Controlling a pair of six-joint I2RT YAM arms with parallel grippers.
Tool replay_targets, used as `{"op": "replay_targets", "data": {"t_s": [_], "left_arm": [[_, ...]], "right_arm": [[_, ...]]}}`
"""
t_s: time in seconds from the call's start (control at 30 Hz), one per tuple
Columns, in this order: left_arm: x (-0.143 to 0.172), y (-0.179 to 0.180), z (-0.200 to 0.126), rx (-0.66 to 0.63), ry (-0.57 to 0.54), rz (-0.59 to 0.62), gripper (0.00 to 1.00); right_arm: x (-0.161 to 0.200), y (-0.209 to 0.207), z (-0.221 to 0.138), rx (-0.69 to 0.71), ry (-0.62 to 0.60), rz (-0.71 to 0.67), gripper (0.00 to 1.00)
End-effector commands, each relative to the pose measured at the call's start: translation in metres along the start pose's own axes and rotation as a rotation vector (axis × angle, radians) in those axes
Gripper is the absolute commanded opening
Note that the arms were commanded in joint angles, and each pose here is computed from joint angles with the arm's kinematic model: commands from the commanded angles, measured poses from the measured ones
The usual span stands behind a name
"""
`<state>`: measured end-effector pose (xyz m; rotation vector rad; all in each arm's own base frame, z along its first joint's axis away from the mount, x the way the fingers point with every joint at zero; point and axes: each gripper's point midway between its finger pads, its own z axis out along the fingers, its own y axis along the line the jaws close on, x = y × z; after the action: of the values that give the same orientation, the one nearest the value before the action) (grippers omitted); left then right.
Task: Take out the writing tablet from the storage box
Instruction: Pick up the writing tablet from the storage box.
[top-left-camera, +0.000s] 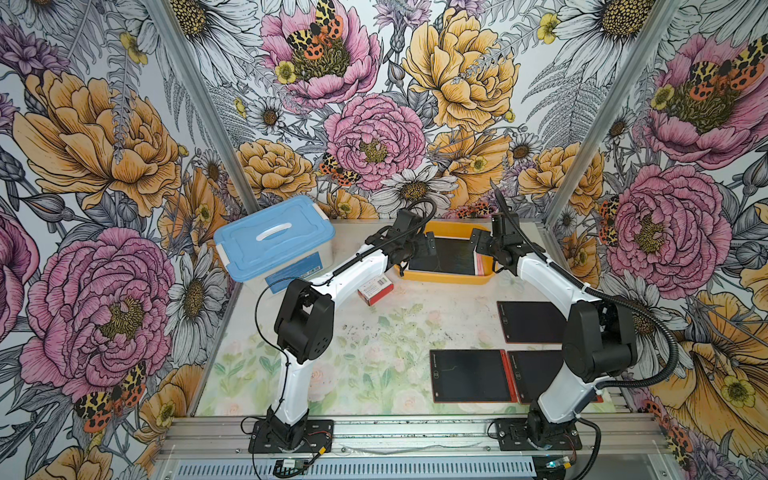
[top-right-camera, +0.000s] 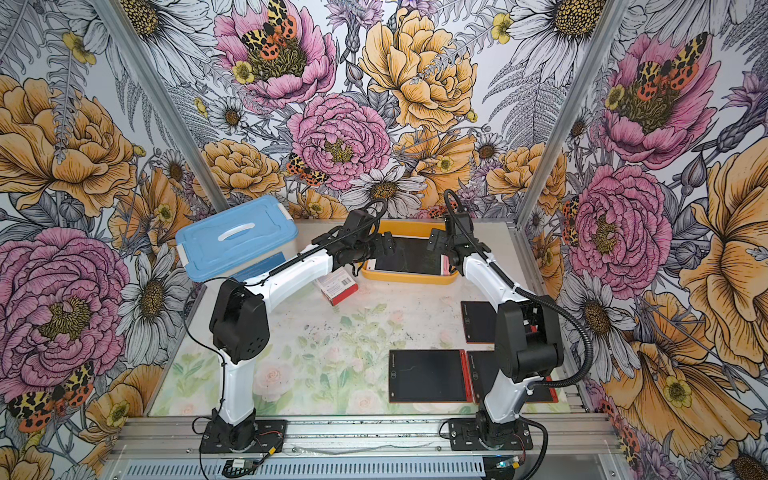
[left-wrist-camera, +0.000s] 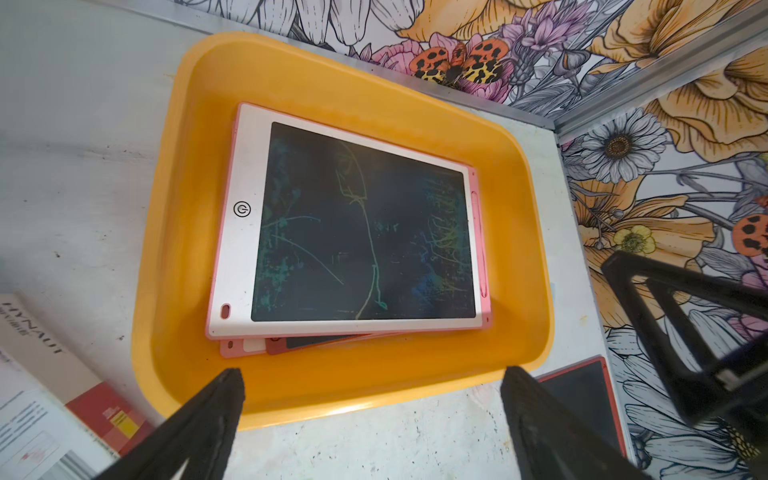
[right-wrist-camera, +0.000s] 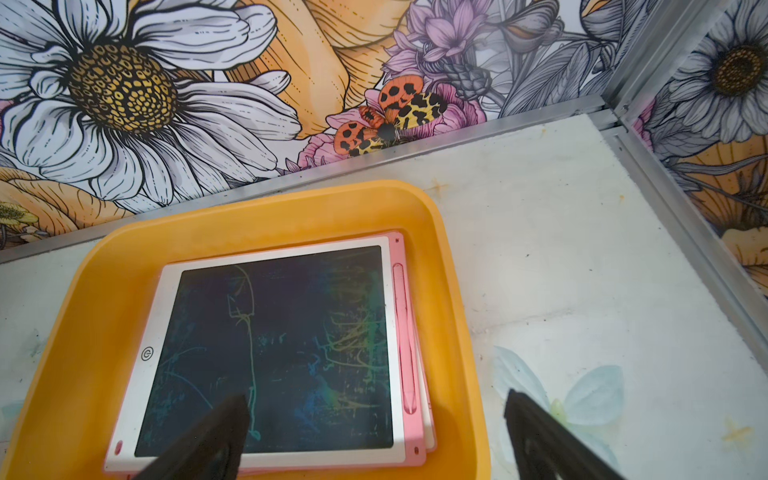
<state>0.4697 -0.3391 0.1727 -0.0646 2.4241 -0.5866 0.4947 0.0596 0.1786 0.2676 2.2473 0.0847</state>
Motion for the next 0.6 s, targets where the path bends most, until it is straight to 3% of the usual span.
{"op": "replay_targets", "data": {"t_s": [0.0, 0.57], "left_arm": [[-0.003, 0.007, 0.010, -0.035, 0.019, 0.037, 0.99], [-0.011, 0.045, 0.066, -0.215, 0.029, 0.064, 0.99]], "right_arm": [[0.001, -0.002, 0.007, 0.011, 0.013, -0.021, 0.99], [0.029, -0.022, 0.037, 0.086, 0.086, -0.047, 0.98]]}}
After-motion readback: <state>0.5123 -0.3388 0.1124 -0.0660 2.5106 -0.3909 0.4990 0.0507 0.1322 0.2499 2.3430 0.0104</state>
